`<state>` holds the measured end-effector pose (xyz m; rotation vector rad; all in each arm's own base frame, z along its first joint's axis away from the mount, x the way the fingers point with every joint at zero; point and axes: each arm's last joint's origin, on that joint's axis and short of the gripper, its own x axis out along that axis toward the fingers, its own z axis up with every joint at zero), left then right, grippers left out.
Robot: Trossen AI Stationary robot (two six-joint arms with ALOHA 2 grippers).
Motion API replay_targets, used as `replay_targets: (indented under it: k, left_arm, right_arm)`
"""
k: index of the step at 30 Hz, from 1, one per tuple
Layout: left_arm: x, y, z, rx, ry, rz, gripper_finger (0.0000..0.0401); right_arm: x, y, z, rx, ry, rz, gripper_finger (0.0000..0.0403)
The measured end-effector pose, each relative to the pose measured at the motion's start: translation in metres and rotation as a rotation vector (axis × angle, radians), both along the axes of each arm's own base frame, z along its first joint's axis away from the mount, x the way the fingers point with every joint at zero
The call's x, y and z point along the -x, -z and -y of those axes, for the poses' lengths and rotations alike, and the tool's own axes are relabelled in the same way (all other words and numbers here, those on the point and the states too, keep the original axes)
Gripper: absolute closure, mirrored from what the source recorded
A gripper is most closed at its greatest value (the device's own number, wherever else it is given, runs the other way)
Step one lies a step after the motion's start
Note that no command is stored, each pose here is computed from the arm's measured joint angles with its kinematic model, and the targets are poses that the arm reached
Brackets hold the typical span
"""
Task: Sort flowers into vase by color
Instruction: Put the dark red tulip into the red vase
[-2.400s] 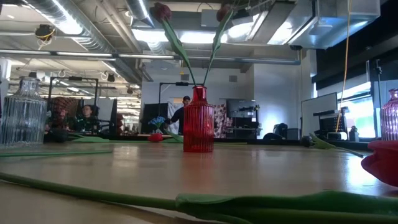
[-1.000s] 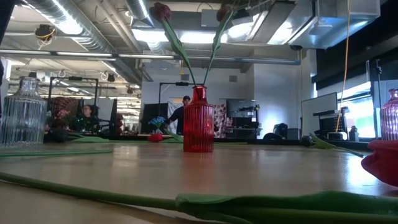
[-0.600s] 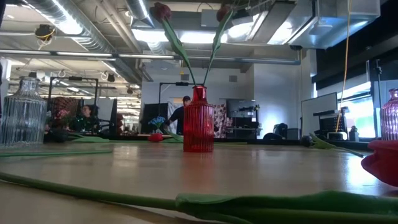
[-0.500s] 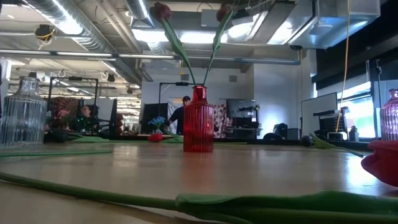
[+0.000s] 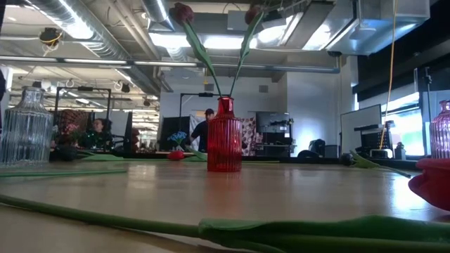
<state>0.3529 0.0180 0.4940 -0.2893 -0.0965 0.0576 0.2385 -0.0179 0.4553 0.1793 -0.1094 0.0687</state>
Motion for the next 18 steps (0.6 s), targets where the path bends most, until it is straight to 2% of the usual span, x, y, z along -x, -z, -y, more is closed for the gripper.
replay_targets:
  k: [4, 8, 14, 18]
  left_arm:
    - [-0.011, 0.005, -0.003, -0.016, 0.044, 0.023, 0.0204]
    - [-0.010, 0.004, -0.007, -0.035, -0.052, 0.023, 0.0204]
    - [-0.014, 0.009, -0.007, -0.097, -0.067, -0.010, 0.0204]
    - [-0.022, 0.014, -0.009, -0.173, -0.101, -0.010, 0.0204]
  right_arm:
    - [0.000, 0.000, 0.001, 0.069, 0.041, 0.003, 0.0396]
    - [0.000, 0.000, 0.001, 0.117, 0.069, 0.007, 0.0395]
    - [0.000, -0.001, 0.003, 0.138, 0.113, 0.017, 0.0396]
    - [-0.003, -0.001, 0.003, 0.145, 0.120, 0.027, 0.0393]
